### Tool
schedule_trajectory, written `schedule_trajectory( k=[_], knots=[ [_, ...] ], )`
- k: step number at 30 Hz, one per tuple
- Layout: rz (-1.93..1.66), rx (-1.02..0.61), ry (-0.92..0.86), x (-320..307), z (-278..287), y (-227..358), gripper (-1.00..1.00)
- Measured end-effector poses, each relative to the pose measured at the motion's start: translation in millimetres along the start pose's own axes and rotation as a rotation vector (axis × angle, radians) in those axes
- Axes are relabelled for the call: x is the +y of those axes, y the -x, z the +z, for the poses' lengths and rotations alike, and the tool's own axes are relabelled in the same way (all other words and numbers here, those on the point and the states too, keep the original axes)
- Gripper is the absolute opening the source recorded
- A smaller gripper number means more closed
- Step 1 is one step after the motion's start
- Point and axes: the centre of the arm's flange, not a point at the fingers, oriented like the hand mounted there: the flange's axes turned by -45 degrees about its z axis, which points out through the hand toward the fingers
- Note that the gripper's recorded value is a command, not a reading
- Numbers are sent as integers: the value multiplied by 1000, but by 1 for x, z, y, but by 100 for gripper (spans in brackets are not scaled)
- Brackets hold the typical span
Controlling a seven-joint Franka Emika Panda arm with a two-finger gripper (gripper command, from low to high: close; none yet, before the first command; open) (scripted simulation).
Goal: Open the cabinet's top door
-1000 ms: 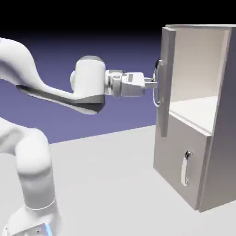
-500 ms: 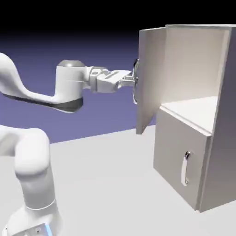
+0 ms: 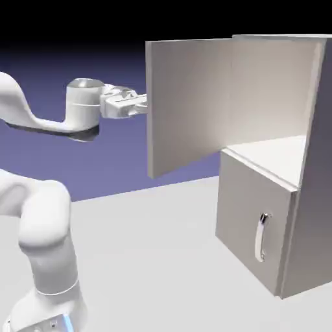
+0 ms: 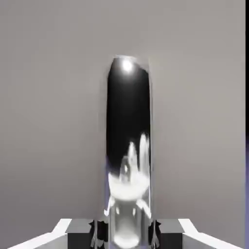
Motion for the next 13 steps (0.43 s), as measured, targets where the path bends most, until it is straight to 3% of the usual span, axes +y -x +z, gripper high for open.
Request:
schedule_trajectory(
  k=[12, 13],
  knots=[
    [0, 0, 298, -55, -76, 0, -100],
    [0, 0, 309, -58, -79, 0, 100]
  ],
)
